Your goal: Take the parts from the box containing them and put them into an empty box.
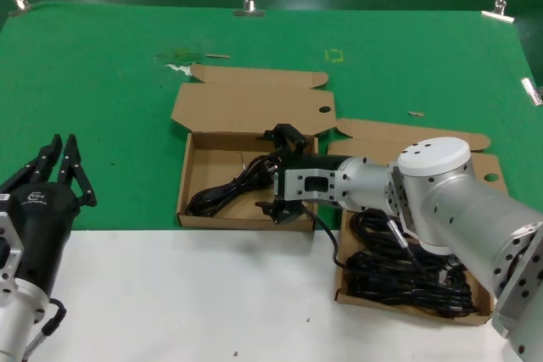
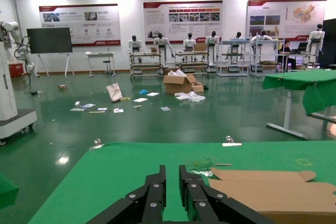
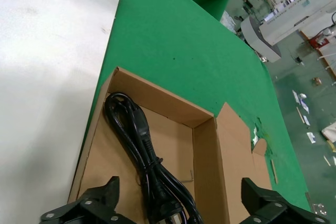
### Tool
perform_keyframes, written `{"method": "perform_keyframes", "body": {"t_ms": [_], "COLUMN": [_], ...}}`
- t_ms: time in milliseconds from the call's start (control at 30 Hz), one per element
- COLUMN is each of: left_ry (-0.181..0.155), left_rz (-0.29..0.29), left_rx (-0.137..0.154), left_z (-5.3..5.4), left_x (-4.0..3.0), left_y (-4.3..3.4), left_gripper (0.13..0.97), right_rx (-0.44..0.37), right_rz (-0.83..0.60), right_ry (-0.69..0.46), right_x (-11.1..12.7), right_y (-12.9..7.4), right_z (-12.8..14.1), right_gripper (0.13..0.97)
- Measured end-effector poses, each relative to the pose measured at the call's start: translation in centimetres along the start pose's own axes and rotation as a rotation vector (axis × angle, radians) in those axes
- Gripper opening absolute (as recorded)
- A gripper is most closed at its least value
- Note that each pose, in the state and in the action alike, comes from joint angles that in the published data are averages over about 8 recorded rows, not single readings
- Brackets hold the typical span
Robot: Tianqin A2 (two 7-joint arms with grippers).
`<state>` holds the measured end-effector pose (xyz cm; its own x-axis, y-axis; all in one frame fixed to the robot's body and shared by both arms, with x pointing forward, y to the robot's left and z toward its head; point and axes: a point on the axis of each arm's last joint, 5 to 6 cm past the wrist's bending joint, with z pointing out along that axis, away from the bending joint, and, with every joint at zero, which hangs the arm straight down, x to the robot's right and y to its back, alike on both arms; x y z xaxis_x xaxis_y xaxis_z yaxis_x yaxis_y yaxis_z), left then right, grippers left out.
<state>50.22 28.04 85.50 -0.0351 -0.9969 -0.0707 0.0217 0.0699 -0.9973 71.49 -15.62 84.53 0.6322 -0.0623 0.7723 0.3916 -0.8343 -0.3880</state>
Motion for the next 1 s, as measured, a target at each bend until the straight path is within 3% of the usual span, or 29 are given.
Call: {"method": "perform_keyframes", "body": {"t_ms": [333, 433, 567, 1000], "left_ry": [0.0, 0.0, 0.0, 0.0], "left_rz": [0.0, 0.0, 0.0, 0.0], "left_rx": [0.0, 0.0, 0.0, 0.0], "left_z": [0.0, 0.0, 0.0, 0.0], "left_x": [0.0, 0.0, 0.0, 0.0], "left_y": [0.0, 0.0, 0.0, 0.0], "left_gripper": [0.294, 0.341, 0.341, 0.635], "right_rx": [0.05, 0.068, 0.09, 0.136], "right_rz": [0.143, 0.204, 0.289, 0.554], "right_ry": [0.006, 0.014, 0.029, 0.116], "right_x": [-3.2, -4.4, -5.9, -9.3], "right_y": [-1.1, -1.6, -2.2, -3.3], "right_z": [0.8, 1.0, 1.0, -0.2], "right_gripper": [0.892, 0.892, 0.917, 0.965]}}
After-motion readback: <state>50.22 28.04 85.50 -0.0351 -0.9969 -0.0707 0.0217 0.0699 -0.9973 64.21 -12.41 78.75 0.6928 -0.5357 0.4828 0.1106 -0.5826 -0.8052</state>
